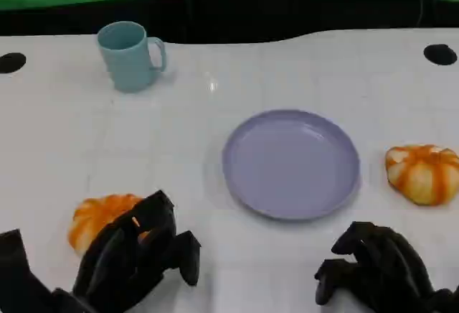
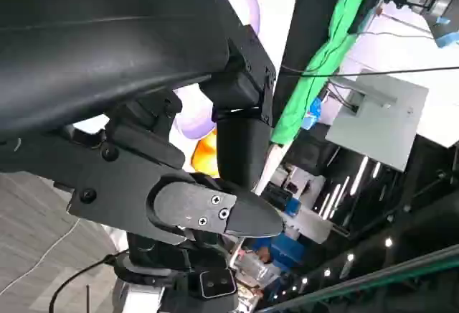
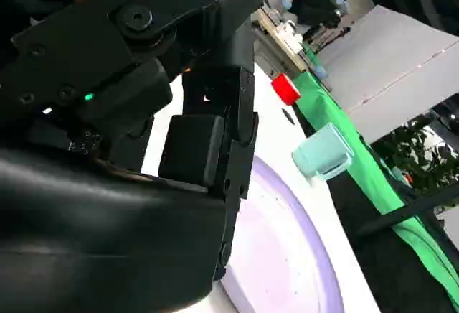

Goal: Grasp the bread from the table and place it into the plate.

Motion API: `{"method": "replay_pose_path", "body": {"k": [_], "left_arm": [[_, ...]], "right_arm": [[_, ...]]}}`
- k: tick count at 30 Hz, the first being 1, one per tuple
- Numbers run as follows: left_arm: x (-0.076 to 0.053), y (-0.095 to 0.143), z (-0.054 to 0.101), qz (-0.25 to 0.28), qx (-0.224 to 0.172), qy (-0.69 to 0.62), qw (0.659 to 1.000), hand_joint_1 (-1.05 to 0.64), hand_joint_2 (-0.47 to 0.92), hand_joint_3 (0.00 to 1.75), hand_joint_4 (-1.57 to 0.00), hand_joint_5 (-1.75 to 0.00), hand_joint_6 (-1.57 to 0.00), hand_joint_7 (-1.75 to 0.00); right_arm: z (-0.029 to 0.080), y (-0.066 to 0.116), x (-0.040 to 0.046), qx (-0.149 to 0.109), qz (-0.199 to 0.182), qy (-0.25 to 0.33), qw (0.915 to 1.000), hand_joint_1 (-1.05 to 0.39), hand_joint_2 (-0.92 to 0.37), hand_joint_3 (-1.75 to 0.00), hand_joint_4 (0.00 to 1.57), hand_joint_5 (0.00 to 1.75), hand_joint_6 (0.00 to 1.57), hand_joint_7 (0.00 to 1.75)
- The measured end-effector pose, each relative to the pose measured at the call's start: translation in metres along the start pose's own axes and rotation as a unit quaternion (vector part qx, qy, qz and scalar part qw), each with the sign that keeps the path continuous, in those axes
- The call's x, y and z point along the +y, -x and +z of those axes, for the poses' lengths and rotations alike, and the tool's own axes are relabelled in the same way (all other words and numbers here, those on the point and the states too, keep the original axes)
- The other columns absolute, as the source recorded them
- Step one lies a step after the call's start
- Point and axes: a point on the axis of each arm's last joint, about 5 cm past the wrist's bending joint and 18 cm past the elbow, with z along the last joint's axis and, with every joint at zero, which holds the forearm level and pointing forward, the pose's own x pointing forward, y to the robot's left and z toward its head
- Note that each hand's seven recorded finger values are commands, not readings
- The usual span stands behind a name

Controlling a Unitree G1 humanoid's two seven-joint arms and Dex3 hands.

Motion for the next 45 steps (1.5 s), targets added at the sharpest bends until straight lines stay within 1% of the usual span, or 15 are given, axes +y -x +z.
{"method": "replay_pose_path", "body": {"k": [6,28,30,32,33,34,35,36,38,39,41,42,43,44,45], "left_arm": [[0.001,-0.002,0.001,-0.001,0.001,-0.001,1.0,-0.73,0.92,0.19,-0.85,-1.75,-0.64,-1.75],[0.002,-0.002,0.001,-0.004,0.0,-0.002,1.0,-0.72,0.92,0.18,-0.84,-1.75,-0.62,-1.75],[0.002,-0.002,0.001,-0.003,0.0,-0.003,1.0,-0.73,0.92,0.19,-0.81,-1.75,-0.6,-1.68],[0.003,-0.002,0.002,-0.001,-0.002,-0.015,1.0,-0.74,0.92,0.19,-0.8,-1.75,-0.6,-1.65],[0.003,-0.001,0.004,0.0,-0.004,-0.022,1.0,-0.75,0.92,0.27,-0.68,-1.75,-0.54,-1.52],[0.003,-0.001,0.006,0.003,-0.003,-0.041,0.999,-0.75,0.92,0.29,-0.63,-1.75,-0.52,-1.47],[0.003,-0.001,0.01,0.002,-0.003,-0.068,0.998,-0.72,0.92,0.31,-0.58,-1.73,-0.52,-1.36],[0.002,-0.001,0.016,0.002,-0.005,-0.099,0.995,-0.69,0.92,0.32,-0.54,-1.71,-0.54,-1.23],[0.002,-0.001,0.028,0.001,-0.009,-0.159,0.987,-0.67,0.92,0.32,-0.52,-1.69,-0.54,-1.13],[0.002,-0.001,0.033,0.001,-0.011,-0.176,0.984,-0.69,0.92,0.35,-0.49,-1.59,-0.53,-0.96],[0.001,0.0,0.041,0.003,0.003,-0.224,0.975,-0.68,0.92,0.36,-0.47,-1.51,-0.53,-0.79],[0.001,0.0,0.045,0.003,0.013,-0.252,0.968,-0.68,0.92,0.36,-0.45,-1.4,-0.53,-0.62],[0.001,0.001,0.05,0.001,0.024,-0.279,0.96,-0.67,0.92,0.34,-0.44,-1.32,-0.54,-0.5],[0.001,0.001,0.057,-0.003,0.035,-0.307,0.951,-0.66,0.92,0.33,-0.44,-1.29,-0.55,-0.43],[0.001,0.002,0.064,-0.007,0.044,-0.331,0.942,-0.65,0.92,0.28,-0.45,-1.18,-0.55,-0.31]], "right_arm": [[0.001,-0.001,0.0001,-0.003,0.001,0.003,1.0,-1.03,-0.74,-0.01,1.57,0.75,1.57,0.39],[0.002,-0.003,0.0003,-0.005,0.005,0.004,1.0,-1.02,-0.72,0.0,1.57,0.73,1.57,0.36],[0.002,-0.003,0.0003,-0.005,0.006,0.004,1.0,-1.03,-0.72,0.0,1.57,0.74,1.57,0.38],[0.002,-0.003,0.0003,-0.005,0.006,0.004,1.0,-1.03,-0.72,0.0,1.57,0.74,1.57,0.38],[0.002,-0.003,0.0003,-0.005,0.006,0.004,1.0,-1.03,-0.73,0.0,1.57,0.74,1.57,0.38],[0.002,-0.003,0.0004,-0.005,0.006,0.004,1.0,-1.03,-0.73,0.0,1.57,0.74,1.57,0.38],[0.002,-0.003,0.0004,-0.005,0.006,0.004,1.0,-1.03,-0.73,0.0,1.57,0.74,1.57,0.38],[0.002,-0.003,0.0005,-0.005,0.006,0.004,1.0,-1.04,-0.72,0.0,1.57,0.74,1.57,0.38],[0.002,-0.003,0.0005,-0.005,0.006,0.004,1.0,-1.04,-0.72,0.0,1.57,0.75,1.57,0.39],[0.002,-0.003,0.0005,-0.005,0.004,0.004,1.0,-1.05,-0.72,0.0,1.57,0.75,1.57,0.39],[0.002,-0.003,0.0006,-0.005,0.003,0.004,1.0,-1.04,-0.72,0.0,1.57,0.75,1.57,0.38],[0.002,-0.003,0.0006,-0.005,0.003,0.004,1.0,-1.04,-0.72,0.0,1.57,0.75,1.57,0.38],[0.002,-0.003,0.0006,-0.005,0.003,0.004,1.0,-1.04,-0.72,0.0,1.57,0.75,1.57,0.38],[0.002,-0.003,0.0005,-0.005,0.003,0.004,1.0,-1.04,-0.72,0.0,1.57,0.75,1.57,0.38],[0.002,-0.003,0.0005,-0.005,0.003,0.004,1.0,-1.04,-0.72,0.0,1.57,0.75,1.57,0.38]]}}
